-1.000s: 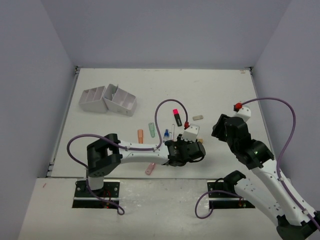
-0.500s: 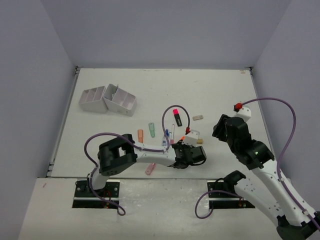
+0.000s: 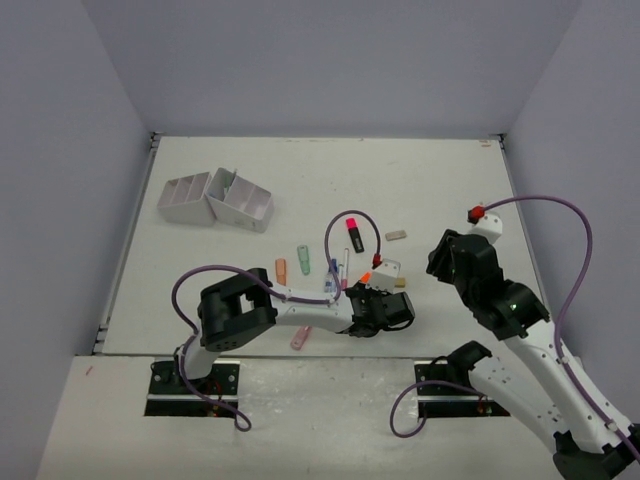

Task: Sort the stationery into containers
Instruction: Pick up the pen from the center of the board, then close the pen cap on the pen.

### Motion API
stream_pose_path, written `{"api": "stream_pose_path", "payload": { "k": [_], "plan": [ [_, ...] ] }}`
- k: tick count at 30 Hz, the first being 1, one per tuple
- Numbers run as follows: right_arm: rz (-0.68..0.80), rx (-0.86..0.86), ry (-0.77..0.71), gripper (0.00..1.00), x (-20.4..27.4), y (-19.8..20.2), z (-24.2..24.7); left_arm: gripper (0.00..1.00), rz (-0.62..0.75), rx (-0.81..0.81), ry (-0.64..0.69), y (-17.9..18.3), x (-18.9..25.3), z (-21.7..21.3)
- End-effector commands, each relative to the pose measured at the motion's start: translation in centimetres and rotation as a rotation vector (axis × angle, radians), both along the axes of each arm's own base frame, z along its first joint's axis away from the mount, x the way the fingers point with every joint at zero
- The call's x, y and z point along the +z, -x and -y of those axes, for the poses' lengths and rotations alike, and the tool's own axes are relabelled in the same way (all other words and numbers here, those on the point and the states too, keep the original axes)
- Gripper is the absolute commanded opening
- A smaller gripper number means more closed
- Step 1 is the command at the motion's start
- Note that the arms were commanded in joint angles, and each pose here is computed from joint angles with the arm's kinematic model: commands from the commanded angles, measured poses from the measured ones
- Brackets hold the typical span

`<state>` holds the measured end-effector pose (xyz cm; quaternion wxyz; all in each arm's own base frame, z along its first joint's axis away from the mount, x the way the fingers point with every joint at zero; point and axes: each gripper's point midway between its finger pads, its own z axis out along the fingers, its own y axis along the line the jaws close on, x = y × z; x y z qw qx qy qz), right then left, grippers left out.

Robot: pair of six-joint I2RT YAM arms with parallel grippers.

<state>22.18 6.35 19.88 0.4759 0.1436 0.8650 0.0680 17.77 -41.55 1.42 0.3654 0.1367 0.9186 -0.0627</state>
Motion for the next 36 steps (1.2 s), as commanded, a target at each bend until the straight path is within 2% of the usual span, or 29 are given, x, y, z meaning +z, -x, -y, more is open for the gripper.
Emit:
{"api": "stream_pose_path", "payload": {
  "k": [1, 3, 6, 9, 13, 15, 17, 19, 21, 25, 27, 29, 31, 32, 36],
  "plan": [
    [0.040, -0.021, -0.017, 0.44, 1.6, -0.4, 0.2, 0.00, -0.010, -0.003, 0.049, 0.5, 1.4, 0.0],
    [0.042, -0.029, -0.016, 0.44, 1.7, -0.5, 0.3, 0.00, 0.004, -0.015, 0.075, 0.4, 3.0, 0.2],
    [0.042, -0.037, -0.013, 0.44, 2.2, -1.2, 0.1, 0.00, 0.061, -0.035, 0.162, 0.4, 8.2, 0.4],
    [0.033, -0.015, -0.009, 0.45, 2.6, -2.5, -0.2, 0.00, 0.118, -0.012, 0.195, 0.0, 11.6, -1.0],
    [-0.041, 0.161, 0.099, 0.67, 0.7, -4.9, -2.3, 0.00, 0.235, 0.076, 0.175, -1.6, 16.7, -5.5],
    [-0.056, 0.397, 0.213, 0.72, -1.1, -5.7, -4.4, 0.00, 0.311, 0.154, 0.137, -3.0, 19.1, -9.2],
    [-0.065, 0.607, 0.252, 0.71, -2.7, -5.8, -6.6, 0.00, 0.350, 0.190, 0.129, -3.5, 21.2, -12.7],
    [-0.083, 0.732, 0.266, 0.70, -3.7, -5.4, -8.0, 0.00, 0.384, 0.215, 0.151, -3.7, 23.1, -15.6],
    [-0.118, 0.892, 0.369, 0.70, -5.9, -5.4, -8.8, 0.00, 0.415, 0.217, 0.180, -3.5, 25.0, -18.1],
    [-0.264, 1.087, 0.530, 0.74, -9.1, -5.7, -8.7, 0.00, 0.440, 0.210, 0.229, -2.4, 26.7, -21.8],
    [-0.288, 1.200, 0.563, 0.74, -10.3, -5.5, -9.1, 0.00, 0.446, 0.203, 0.248, -2.0, 27.2, -22.9],
    [-0.333, 1.263, 0.577, 0.72, -12.0, -5.4, -9.4, 0.00, 0.444, 0.194, 0.248, -1.8, 27.1, -23.5],
    [-0.433, 1.302, 0.604, 0.57, -14.6, -5.2, -9.1, 0.00, 0.437, 0.194, 0.236, -1.5, 26.4, -24.2],
    [-0.472, 1.313, 0.603, 0.54, -15.7, -5.1, -9.1, 0.00, 0.435, 0.192, 0.236, -1.4, 26.1, -24.4],
    [-0.567, 1.328, 0.605, 0.49, -18.3, -4.7, -9.1, 0.00, 0.429, 0.176, 0.246, -1.0, 25.5, -24.8]
  ]
}}
